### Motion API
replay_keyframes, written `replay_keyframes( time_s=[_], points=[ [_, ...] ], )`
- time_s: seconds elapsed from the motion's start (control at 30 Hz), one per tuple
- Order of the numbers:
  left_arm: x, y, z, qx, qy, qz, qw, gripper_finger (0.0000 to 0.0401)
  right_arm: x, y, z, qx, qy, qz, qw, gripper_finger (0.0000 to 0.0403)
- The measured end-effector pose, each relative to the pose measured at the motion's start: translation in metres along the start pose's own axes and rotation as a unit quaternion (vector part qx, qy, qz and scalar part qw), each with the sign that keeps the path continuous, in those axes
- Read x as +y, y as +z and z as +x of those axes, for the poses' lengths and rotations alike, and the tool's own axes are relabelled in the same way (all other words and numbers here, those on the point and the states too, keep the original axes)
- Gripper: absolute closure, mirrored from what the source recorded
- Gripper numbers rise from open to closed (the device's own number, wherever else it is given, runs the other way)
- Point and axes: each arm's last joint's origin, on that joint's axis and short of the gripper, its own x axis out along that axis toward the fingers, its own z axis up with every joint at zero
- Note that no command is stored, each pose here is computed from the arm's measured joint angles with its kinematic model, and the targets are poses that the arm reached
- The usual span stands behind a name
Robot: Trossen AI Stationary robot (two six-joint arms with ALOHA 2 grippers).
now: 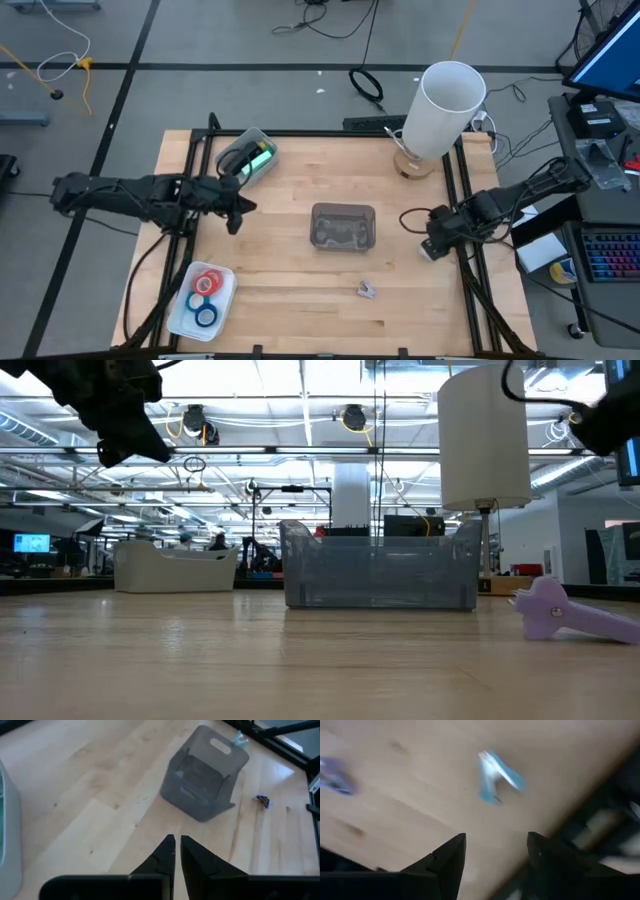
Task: Pick and place Stapler, Stapler remover, tape
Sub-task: Put the blue staple remover into the black bin
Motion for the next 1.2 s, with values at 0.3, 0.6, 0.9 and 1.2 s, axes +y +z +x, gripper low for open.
replay_keyframes(
  time_s=[0.3, 0.6, 0.9, 1.2],
  points=[
    [0.005, 0.004, 0.001, -0.012, 0.010, -0.003, 1.000, 0.0398, -0.004, -0.002, 0.000, 0.035, -0.020, 0.010, 0.999, 0.0195],
    [0.005, 0.004, 0.001, -0.007, 0.002, -0.005, 1.000, 0.0375, 0.006, 0.000, 0.000, 0.010, 0.032, -0.023, 0.999, 0.0197],
    [0.005, 0.004, 0.001, -0.007, 0.002, -0.003, 1.000, 0.0393, 0.014, 0.004, 0.004, -0.035, 0.044, 0.001, 0.998, 0.0200],
    [0.005, 0.004, 0.001, -0.008, 0.003, 0.004, 1.000, 0.0376, 0.013, 0.007, 0.045, 0.033, 0.023, 0.048, 0.998, 0.0223]
  ],
)
